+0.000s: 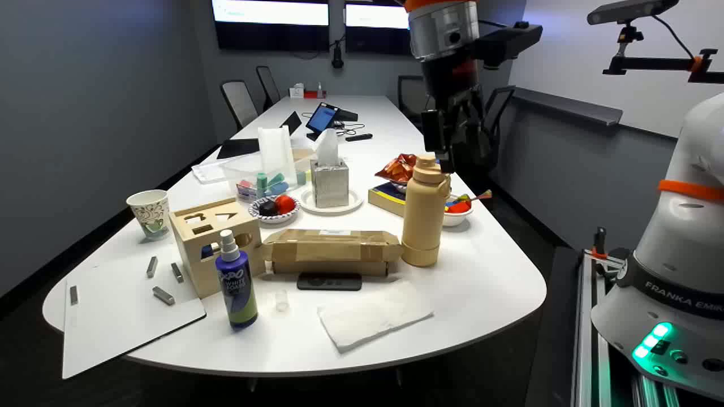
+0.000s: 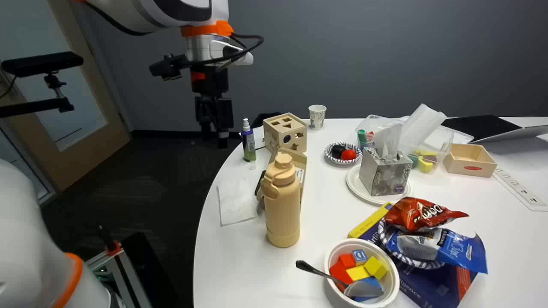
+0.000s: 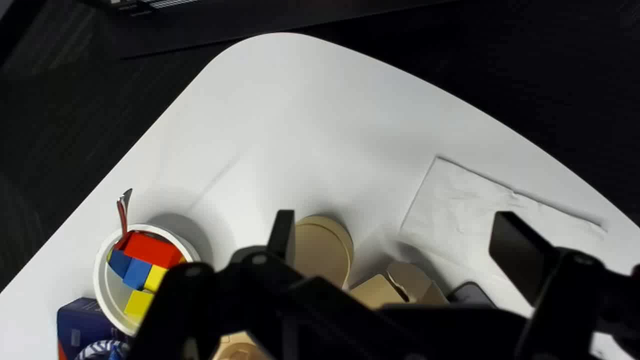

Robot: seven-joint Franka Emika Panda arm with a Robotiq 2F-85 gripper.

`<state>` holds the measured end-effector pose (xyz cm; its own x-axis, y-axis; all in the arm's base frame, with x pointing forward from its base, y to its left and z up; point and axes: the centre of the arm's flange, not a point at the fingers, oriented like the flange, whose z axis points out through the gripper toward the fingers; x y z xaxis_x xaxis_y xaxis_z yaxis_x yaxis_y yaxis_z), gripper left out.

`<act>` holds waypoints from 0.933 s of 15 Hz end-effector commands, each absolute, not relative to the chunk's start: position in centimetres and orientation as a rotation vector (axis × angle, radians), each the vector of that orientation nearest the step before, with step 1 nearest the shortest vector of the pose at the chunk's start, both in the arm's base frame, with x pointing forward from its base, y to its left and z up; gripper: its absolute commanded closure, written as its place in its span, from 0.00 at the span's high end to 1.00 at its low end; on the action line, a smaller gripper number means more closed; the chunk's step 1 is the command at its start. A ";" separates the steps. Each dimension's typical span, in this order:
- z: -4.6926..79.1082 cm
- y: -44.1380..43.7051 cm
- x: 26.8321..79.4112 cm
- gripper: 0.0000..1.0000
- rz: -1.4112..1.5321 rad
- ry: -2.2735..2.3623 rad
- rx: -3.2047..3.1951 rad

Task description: Use the spoon to stir in the white bowl

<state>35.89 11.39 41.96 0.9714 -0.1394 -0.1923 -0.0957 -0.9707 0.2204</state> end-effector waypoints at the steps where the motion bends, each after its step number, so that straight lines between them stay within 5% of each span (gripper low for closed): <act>1: 42.0 11.4 35.9 1.00 -0.305 -0.175 2.909; 14: 44.1 -6.1 40.1 1.00 -0.302 -0.938 2.891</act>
